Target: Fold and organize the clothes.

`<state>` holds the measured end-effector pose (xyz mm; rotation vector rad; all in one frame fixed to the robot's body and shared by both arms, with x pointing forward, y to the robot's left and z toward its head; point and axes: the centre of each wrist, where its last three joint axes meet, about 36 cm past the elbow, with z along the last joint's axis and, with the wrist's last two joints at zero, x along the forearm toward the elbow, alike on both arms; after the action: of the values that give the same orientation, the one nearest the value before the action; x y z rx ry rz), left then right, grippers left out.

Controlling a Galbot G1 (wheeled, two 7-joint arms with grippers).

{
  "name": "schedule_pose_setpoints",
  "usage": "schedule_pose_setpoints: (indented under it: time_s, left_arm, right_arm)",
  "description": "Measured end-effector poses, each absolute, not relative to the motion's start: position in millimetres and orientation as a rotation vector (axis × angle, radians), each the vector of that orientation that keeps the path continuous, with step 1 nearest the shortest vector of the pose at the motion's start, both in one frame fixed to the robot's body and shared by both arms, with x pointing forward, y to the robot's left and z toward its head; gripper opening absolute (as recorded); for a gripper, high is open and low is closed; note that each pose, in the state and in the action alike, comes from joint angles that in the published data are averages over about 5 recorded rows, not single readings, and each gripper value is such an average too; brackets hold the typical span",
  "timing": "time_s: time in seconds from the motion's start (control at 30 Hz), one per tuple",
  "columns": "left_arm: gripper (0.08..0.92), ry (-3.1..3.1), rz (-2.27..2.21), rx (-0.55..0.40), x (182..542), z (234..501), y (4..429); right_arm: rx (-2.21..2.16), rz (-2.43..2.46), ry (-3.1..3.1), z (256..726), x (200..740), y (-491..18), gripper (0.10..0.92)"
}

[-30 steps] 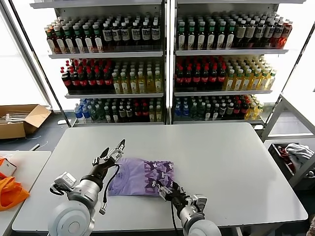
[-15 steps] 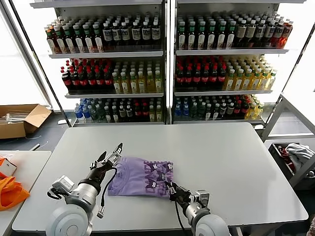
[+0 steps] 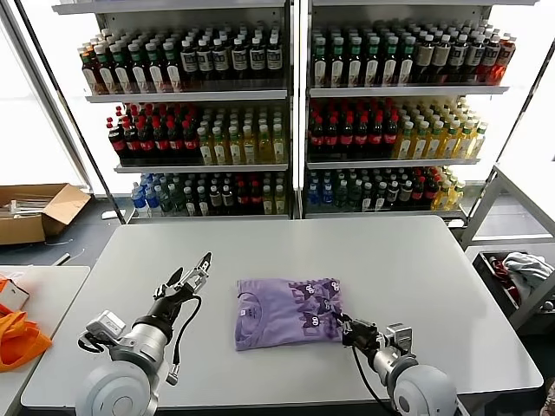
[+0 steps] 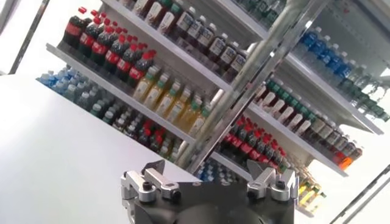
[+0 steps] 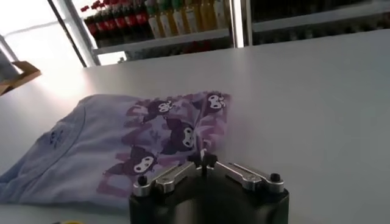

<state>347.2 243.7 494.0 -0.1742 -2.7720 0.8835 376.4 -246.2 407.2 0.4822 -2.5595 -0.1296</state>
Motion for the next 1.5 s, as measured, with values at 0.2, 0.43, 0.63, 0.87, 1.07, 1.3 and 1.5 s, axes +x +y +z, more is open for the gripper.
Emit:
schedule_pose_setpoints:
  time_s: [0.2, 0.43, 0.63, 0.87, 1.07, 1.3, 1.5]
  left_arm:
    - [0.823, -2.783, 0.877, -0.182, 344, 496, 246]
    - [0.823, -2.796, 0.866, -0.189, 339, 493, 247]
    - [0.823, -2.809, 0.84, -0.218, 336, 495, 248]
    - [0.822, -2.841, 0.749, -0.272, 340, 497, 258]
    - [0.823, -2.87, 0.68, -0.304, 346, 496, 269]
    - [0.823, -2.866, 0.644, -0.329, 346, 489, 278]
    - [0.822, -2.874, 0.6, -0.355, 348, 490, 286]
  right_arm:
    - [0.418, -0.046, -2.649, 428, 378, -267, 0.34]
    - [0.368, -0.016, -2.775, 453, 387, -268, 0.539]
    - [0.447, -0.067, -2.816, 455, 401, -223, 0.712]
    - [0.554, -0.116, -2.747, 433, 414, -155, 0.82]
    - [0.568, -0.121, -2.658, 407, 411, -112, 0.823]
    - [0.544, -0.109, -2.64, 400, 409, -84, 0.823]
    - [0.53, -0.124, -2.746, 430, 410, -101, 0.823]
